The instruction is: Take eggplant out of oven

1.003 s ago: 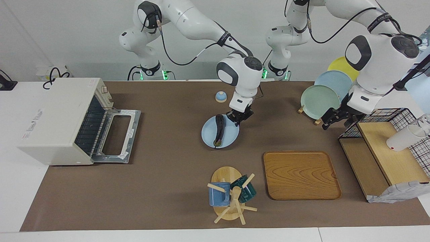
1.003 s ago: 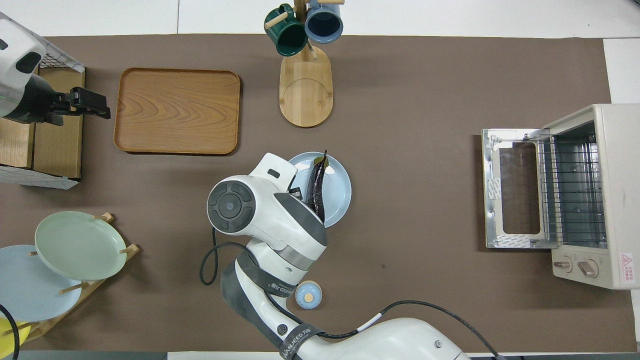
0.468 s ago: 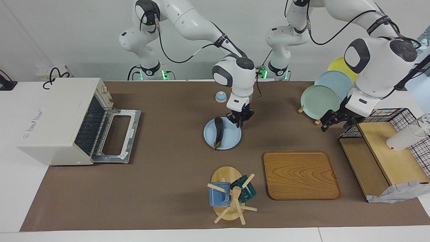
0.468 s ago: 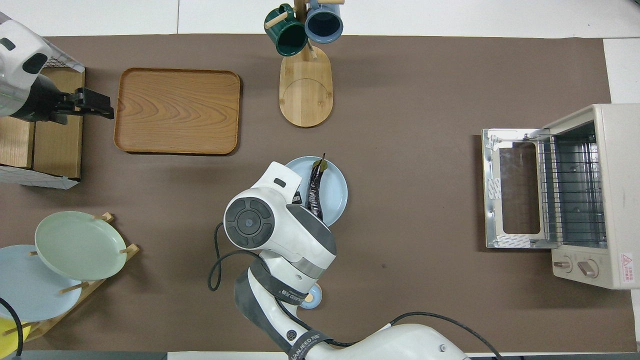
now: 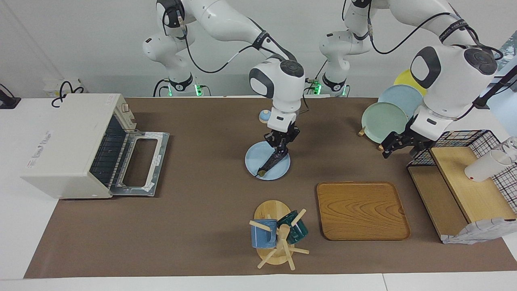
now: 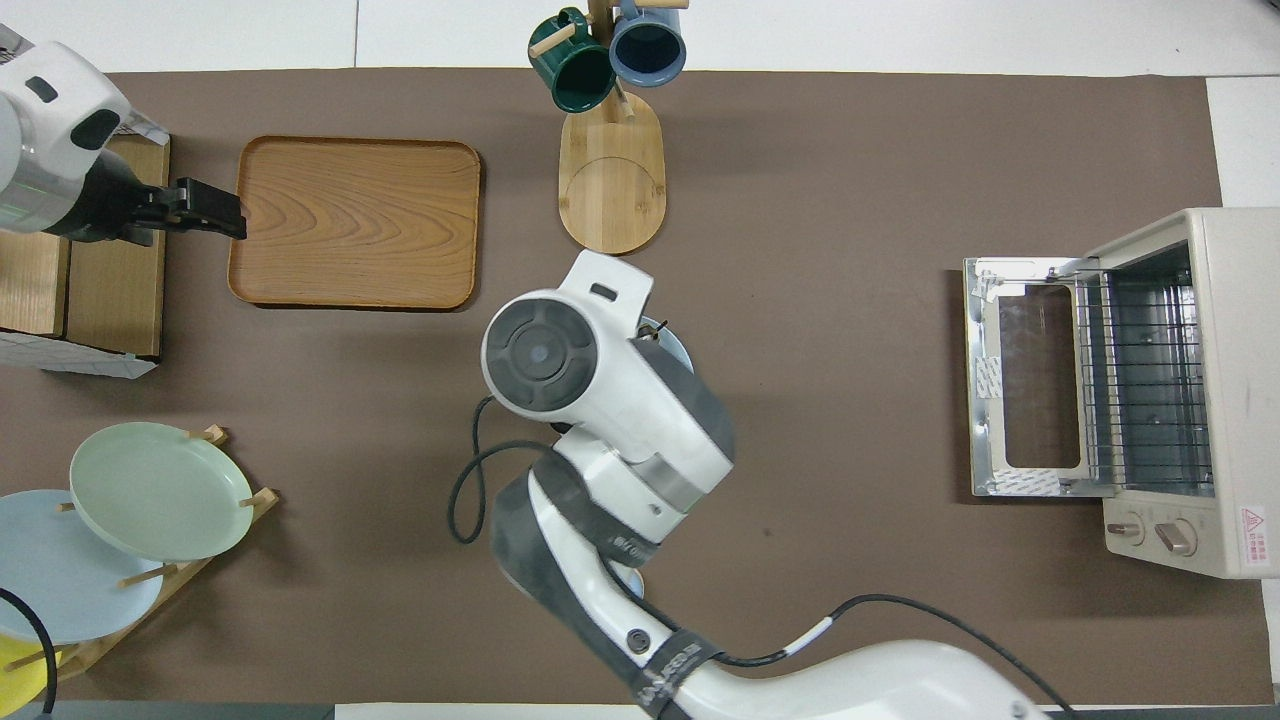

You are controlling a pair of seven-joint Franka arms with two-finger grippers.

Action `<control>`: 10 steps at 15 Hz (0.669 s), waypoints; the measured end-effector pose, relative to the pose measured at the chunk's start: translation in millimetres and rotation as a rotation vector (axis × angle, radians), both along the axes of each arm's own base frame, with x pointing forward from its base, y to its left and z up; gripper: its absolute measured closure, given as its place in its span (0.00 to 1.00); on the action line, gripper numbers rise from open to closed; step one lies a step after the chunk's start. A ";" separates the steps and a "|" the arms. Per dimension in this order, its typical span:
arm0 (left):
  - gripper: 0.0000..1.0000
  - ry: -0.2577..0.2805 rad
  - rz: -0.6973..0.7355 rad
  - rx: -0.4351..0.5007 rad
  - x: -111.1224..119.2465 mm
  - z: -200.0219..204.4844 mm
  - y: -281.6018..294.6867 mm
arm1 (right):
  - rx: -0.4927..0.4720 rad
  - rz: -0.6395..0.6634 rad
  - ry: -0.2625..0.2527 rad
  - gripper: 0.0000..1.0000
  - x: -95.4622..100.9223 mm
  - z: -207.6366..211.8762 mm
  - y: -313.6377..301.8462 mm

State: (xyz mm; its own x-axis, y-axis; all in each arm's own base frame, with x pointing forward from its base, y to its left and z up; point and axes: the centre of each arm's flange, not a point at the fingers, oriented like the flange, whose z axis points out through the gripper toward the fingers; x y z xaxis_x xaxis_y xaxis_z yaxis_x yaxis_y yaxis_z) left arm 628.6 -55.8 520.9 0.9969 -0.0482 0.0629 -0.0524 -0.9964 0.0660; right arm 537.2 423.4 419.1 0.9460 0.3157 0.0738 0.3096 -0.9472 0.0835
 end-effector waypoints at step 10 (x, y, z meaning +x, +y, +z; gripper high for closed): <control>0.00 0.084 -0.311 -0.014 -47.2 -50.4 -197.1 | -0.146 -0.271 0.178 0.99 53.1 -36.1 -288.2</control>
State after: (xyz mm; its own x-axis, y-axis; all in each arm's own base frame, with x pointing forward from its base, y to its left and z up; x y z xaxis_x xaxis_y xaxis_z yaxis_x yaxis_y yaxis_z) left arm 581.4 -252.9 470.5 0.9363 -0.3508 -0.0160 -0.3478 -0.9326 0.0961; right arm 590.3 135.2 383.1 0.9907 0.0468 -0.1274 0.0709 -0.9790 0.1914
